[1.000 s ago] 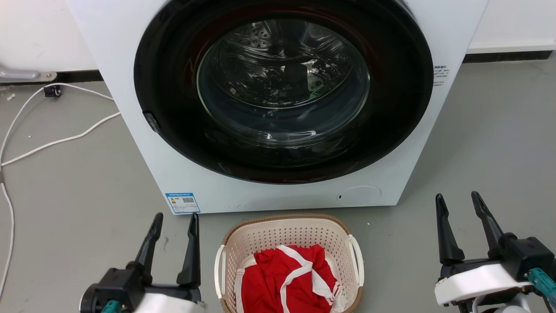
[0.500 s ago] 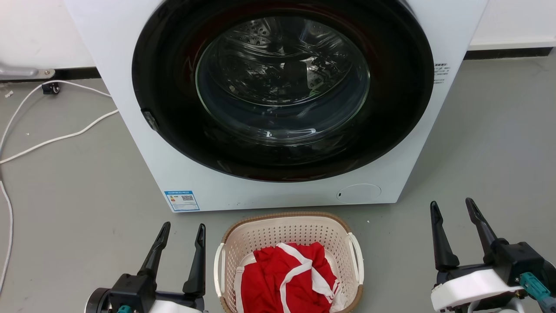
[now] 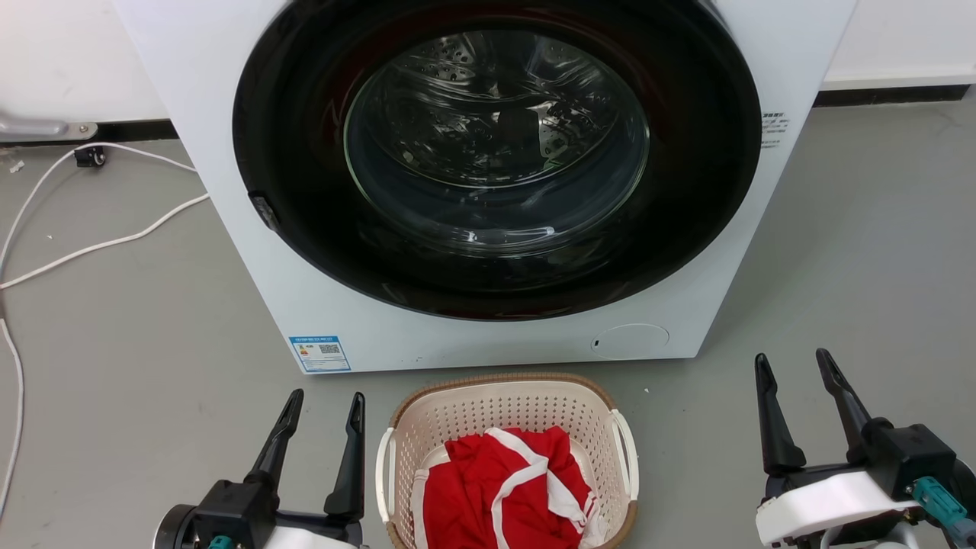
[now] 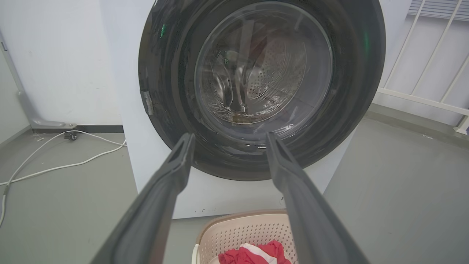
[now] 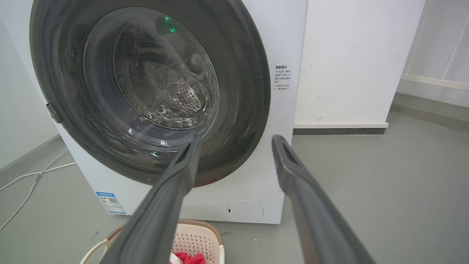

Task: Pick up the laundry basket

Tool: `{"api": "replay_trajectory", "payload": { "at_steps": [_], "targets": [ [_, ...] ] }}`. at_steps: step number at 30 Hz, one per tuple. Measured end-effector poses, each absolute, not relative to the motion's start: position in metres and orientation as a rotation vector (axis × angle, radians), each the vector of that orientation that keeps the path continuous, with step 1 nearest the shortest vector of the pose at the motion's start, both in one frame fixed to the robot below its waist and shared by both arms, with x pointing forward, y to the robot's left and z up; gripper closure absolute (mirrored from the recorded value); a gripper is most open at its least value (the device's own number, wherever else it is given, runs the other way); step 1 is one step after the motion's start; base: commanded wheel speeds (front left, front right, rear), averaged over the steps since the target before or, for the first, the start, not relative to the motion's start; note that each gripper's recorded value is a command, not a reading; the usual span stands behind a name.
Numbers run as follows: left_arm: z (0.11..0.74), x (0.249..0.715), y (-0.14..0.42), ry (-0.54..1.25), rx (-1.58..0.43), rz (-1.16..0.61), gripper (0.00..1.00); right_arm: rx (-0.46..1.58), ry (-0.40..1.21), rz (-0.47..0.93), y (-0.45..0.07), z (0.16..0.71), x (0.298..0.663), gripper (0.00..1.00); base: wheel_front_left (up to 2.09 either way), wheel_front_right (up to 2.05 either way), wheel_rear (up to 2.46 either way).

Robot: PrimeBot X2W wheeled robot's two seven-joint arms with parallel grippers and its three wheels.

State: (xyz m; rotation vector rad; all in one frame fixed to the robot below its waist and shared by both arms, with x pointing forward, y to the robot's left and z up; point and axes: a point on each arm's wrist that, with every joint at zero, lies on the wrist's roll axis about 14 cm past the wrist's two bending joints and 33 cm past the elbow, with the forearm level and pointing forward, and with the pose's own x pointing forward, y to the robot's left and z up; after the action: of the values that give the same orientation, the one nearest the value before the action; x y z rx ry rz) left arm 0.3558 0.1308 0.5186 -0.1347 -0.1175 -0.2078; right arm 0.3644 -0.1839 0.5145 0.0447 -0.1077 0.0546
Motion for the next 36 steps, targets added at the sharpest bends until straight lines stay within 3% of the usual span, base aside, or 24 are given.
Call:
{"api": "replay_trajectory", "payload": {
  "at_steps": [8,21,36],
  "targets": [
    [0.518,0.355,0.129,-0.114,-0.143,-0.211,0.00,0.049,-0.108,0.053,-0.184,0.514,0.364,0.00,0.00,0.00,0.00],
    [0.459,0.364,0.138,0.067,-0.154,-0.171,0.00,0.053,-0.012,0.055,-0.183,0.483,0.378,0.00,0.00,0.00,0.00],
    [0.349,0.409,0.140,0.376,-0.089,-0.191,0.00,0.036,0.334,0.106,-0.167,0.372,0.431,0.00,0.00,0.00,0.00]
  ]
}}
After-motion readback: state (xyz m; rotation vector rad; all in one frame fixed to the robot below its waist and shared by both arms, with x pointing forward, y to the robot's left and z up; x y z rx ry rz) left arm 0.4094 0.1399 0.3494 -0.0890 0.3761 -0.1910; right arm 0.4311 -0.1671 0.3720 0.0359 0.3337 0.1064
